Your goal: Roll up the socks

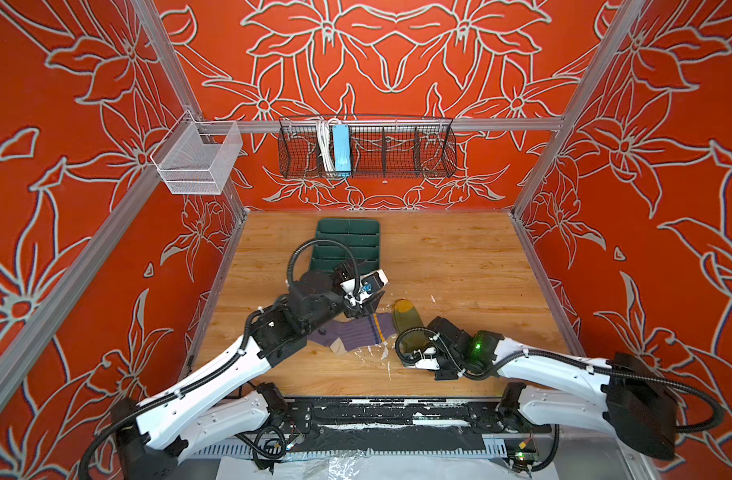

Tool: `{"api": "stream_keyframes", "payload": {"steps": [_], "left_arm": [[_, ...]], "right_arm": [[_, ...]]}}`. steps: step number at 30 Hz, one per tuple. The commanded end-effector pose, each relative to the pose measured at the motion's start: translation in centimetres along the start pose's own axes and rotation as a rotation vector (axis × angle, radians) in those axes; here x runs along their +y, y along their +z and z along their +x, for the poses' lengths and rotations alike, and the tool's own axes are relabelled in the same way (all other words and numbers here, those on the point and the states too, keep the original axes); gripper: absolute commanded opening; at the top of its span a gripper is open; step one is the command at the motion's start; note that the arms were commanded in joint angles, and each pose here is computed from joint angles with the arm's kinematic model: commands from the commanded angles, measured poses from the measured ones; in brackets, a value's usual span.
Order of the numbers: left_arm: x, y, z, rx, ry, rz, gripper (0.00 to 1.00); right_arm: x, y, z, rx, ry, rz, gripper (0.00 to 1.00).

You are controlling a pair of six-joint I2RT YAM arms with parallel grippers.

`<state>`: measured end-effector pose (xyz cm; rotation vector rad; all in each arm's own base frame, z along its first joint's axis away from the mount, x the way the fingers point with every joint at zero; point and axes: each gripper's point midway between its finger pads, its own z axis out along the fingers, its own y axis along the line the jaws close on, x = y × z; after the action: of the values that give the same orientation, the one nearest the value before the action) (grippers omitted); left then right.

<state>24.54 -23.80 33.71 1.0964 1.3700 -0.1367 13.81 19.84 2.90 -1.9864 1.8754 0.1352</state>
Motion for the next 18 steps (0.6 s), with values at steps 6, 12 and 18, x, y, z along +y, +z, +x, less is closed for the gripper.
{"api": "stream_keyframes", "payload": {"steps": [6,12,18], "left_arm": [[-1.8,-1.7,-2.0,-0.086,-0.062,0.139,0.98],[-4.4,-2.4,-2.4,-0.046,-0.092,0.332,0.98],[-3.2,-3.8,-1.8,-0.031,-0.027,0.249,1.0]], "right_arm": [[2.0,0.4,1.6,0.065,0.022,-0.084,0.0],[2.1,0.5,1.3,0.054,0.04,-0.096,0.0],[2.2,0.5,1.3,0.061,0.067,-0.109,0.0]]}}
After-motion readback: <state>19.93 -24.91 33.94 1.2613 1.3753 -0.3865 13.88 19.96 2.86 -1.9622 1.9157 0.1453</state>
